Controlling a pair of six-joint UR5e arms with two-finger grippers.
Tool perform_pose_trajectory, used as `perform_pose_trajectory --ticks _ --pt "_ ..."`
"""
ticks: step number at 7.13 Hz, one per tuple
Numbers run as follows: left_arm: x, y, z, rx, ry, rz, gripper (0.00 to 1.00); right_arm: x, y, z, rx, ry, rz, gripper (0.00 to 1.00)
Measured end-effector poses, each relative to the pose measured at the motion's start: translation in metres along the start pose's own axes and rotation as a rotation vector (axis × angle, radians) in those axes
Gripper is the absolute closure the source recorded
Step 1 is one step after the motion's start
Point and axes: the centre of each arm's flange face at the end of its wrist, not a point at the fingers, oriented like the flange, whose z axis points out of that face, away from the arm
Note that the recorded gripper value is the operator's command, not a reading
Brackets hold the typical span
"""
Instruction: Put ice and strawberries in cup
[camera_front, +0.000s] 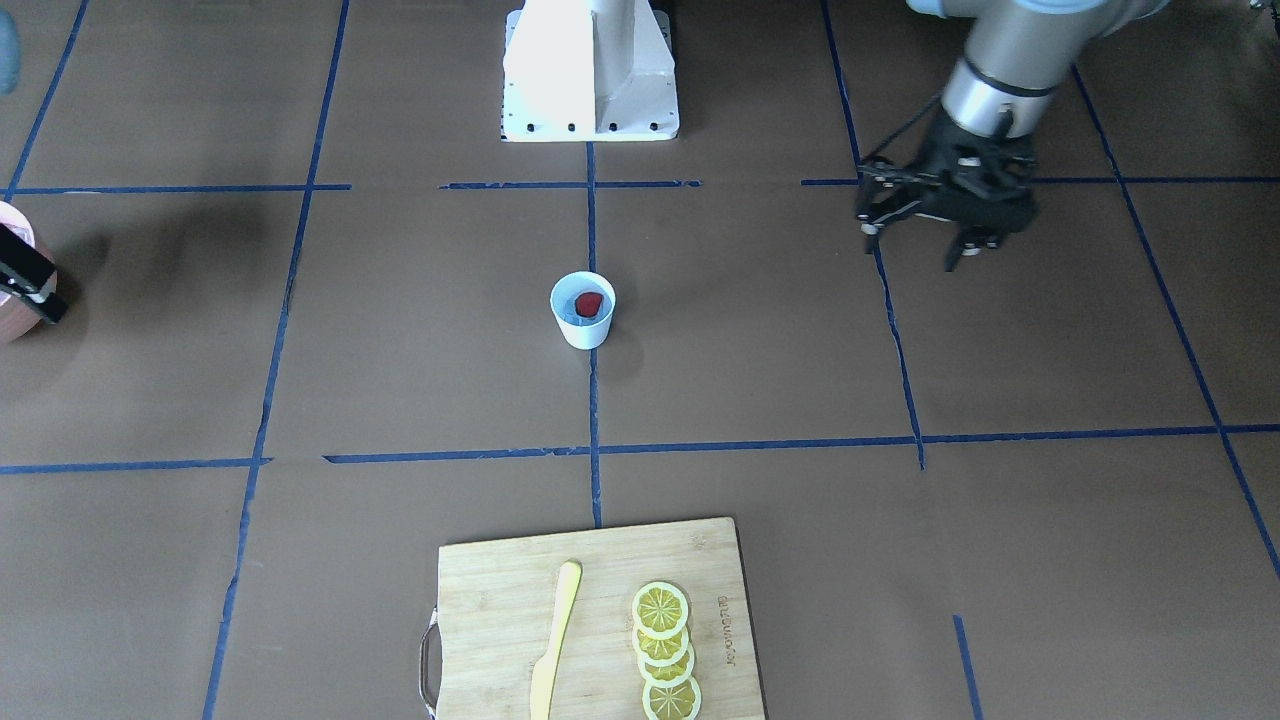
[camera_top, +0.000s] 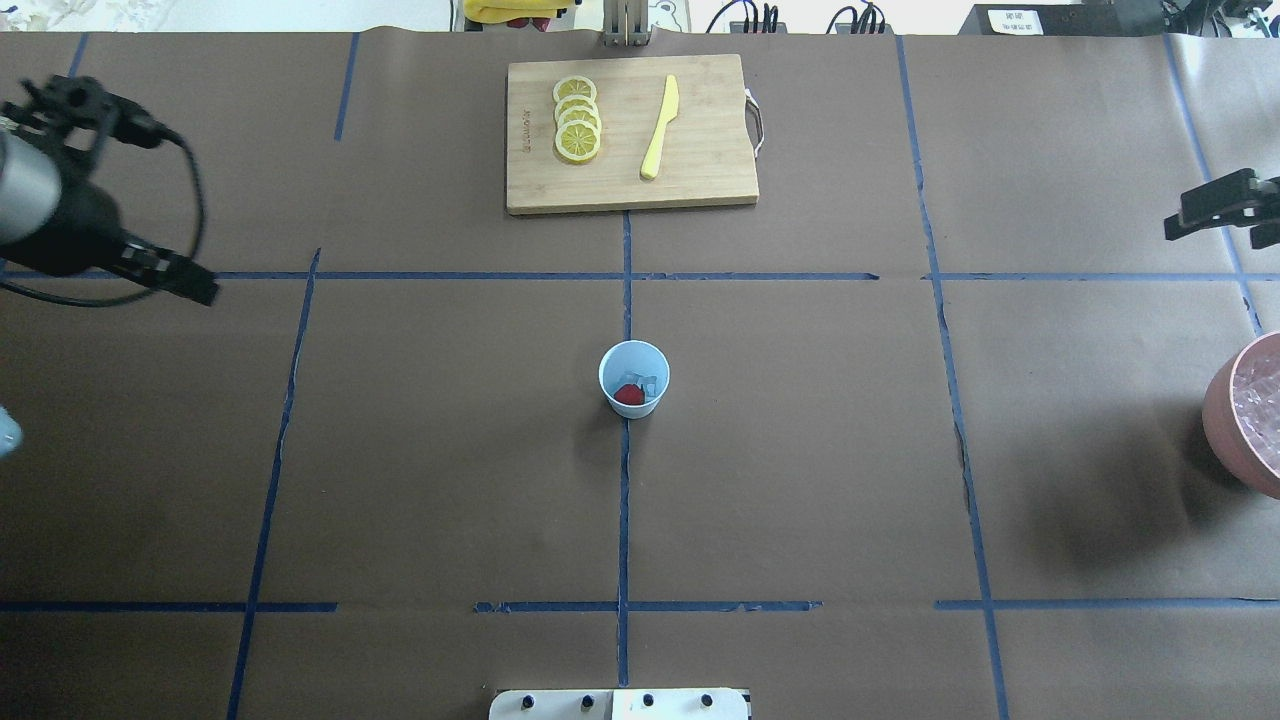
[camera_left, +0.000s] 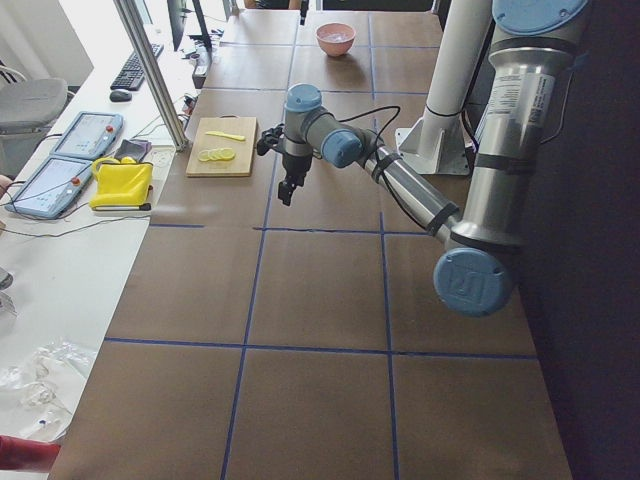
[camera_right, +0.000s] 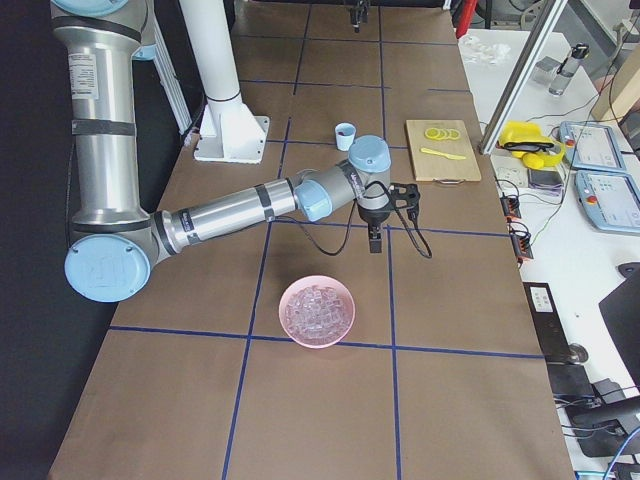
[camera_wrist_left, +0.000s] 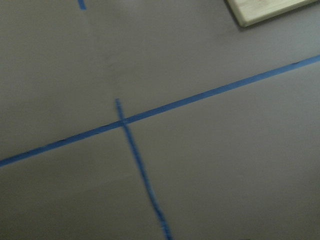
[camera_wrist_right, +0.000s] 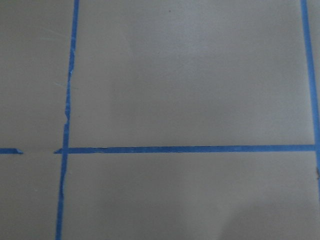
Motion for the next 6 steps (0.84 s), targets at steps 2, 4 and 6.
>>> perform_pose_trajectory --ticks 2,4,6 --pt "-0.157 0.047 -0.010 -0.096 -0.040 0.024 0.10 0.093 -0.008 0.011 -0.074 0.020 -0.092 0.00" --pt "-0.267 0.083 0.017 -0.133 0.103 -0.048 0.01 0.164 -0.006 0.023 -0.116 -0.013 -0.130 0.00" --pt "-0.296 0.087 0.024 -0.126 0.165 -0.124 0.01 0.178 -0.004 0.025 -0.130 -0.010 -0.136 0.00"
